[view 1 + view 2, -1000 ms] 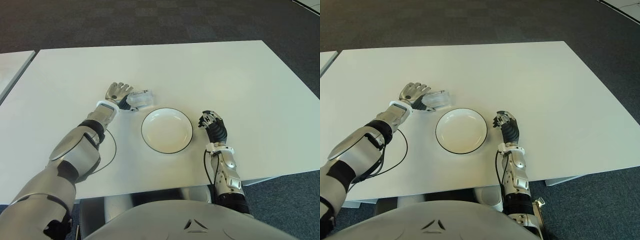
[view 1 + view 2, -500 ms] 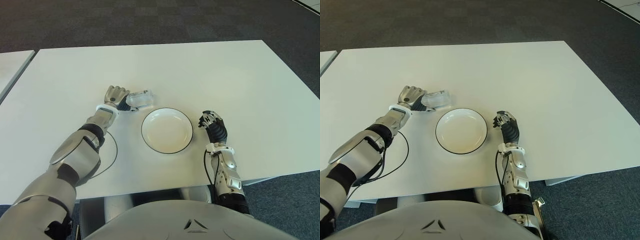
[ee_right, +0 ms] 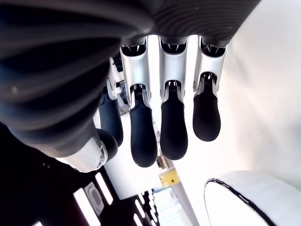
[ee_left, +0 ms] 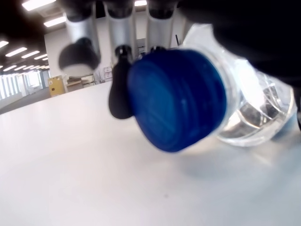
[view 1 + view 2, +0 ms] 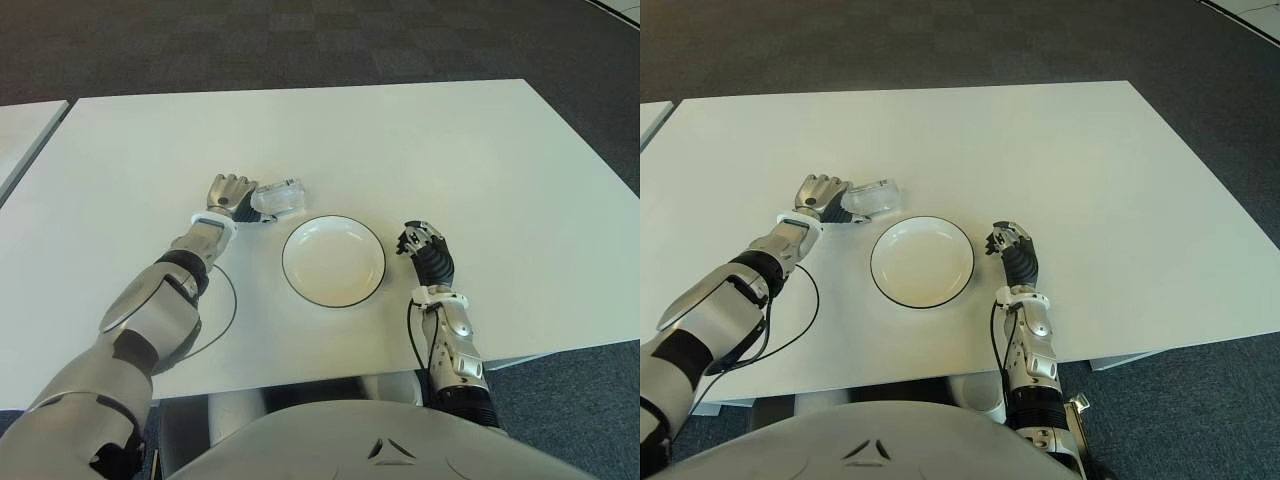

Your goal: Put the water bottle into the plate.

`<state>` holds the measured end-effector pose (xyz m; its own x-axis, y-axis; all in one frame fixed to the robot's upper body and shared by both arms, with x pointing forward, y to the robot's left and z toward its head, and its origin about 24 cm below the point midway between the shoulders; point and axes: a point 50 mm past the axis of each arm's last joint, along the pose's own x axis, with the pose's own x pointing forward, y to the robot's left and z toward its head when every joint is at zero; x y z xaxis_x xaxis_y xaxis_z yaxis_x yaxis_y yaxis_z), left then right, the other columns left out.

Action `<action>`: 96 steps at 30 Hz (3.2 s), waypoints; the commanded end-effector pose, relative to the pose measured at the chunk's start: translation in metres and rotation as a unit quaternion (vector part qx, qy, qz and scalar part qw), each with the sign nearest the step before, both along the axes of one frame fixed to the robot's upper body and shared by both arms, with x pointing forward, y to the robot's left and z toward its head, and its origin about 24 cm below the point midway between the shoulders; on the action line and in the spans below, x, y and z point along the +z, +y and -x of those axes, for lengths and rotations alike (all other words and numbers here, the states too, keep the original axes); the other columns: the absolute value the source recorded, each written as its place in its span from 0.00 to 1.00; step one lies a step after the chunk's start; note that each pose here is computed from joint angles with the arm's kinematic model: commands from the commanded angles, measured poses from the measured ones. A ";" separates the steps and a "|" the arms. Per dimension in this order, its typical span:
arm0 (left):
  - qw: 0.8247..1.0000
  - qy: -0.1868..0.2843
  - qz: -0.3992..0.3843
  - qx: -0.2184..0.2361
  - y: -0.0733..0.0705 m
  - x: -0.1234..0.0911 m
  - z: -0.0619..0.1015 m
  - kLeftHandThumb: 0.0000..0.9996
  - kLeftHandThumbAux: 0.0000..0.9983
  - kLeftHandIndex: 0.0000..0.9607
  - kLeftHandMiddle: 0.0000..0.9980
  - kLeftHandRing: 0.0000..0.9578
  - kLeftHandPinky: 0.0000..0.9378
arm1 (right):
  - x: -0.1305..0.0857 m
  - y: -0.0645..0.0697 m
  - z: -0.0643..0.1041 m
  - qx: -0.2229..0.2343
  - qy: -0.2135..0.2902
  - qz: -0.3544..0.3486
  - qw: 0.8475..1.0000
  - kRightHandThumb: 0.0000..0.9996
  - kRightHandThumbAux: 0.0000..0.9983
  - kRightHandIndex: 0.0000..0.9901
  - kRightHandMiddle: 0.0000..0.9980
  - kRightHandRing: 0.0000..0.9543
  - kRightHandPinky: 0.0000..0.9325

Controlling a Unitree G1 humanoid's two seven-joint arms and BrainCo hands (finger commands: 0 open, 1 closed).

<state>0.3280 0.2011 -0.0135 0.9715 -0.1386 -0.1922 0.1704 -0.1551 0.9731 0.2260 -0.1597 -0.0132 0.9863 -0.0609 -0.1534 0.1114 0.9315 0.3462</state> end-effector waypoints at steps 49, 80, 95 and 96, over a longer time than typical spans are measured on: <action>0.959 -0.112 0.229 0.122 0.046 0.045 -0.008 0.85 0.67 0.43 0.57 0.88 0.91 | -0.008 0.002 0.003 -0.013 0.026 -0.017 0.999 0.71 0.73 0.44 0.62 0.66 0.69; 0.941 -0.227 0.248 -0.027 0.004 0.097 0.018 0.85 0.67 0.44 0.58 0.86 0.87 | -0.009 0.003 0.006 -0.013 0.034 -0.023 0.999 0.71 0.73 0.44 0.62 0.66 0.69; 0.929 -0.201 0.287 -0.123 -0.037 0.103 0.047 0.85 0.67 0.43 0.57 0.87 0.89 | -0.009 0.003 0.007 -0.010 0.034 -0.021 0.999 0.71 0.73 0.44 0.63 0.66 0.70; 0.927 -0.197 0.291 -0.130 -0.041 0.102 0.050 0.85 0.67 0.43 0.57 0.87 0.89 | -0.009 0.003 0.007 -0.010 0.034 -0.021 0.999 0.71 0.73 0.44 0.63 0.66 0.70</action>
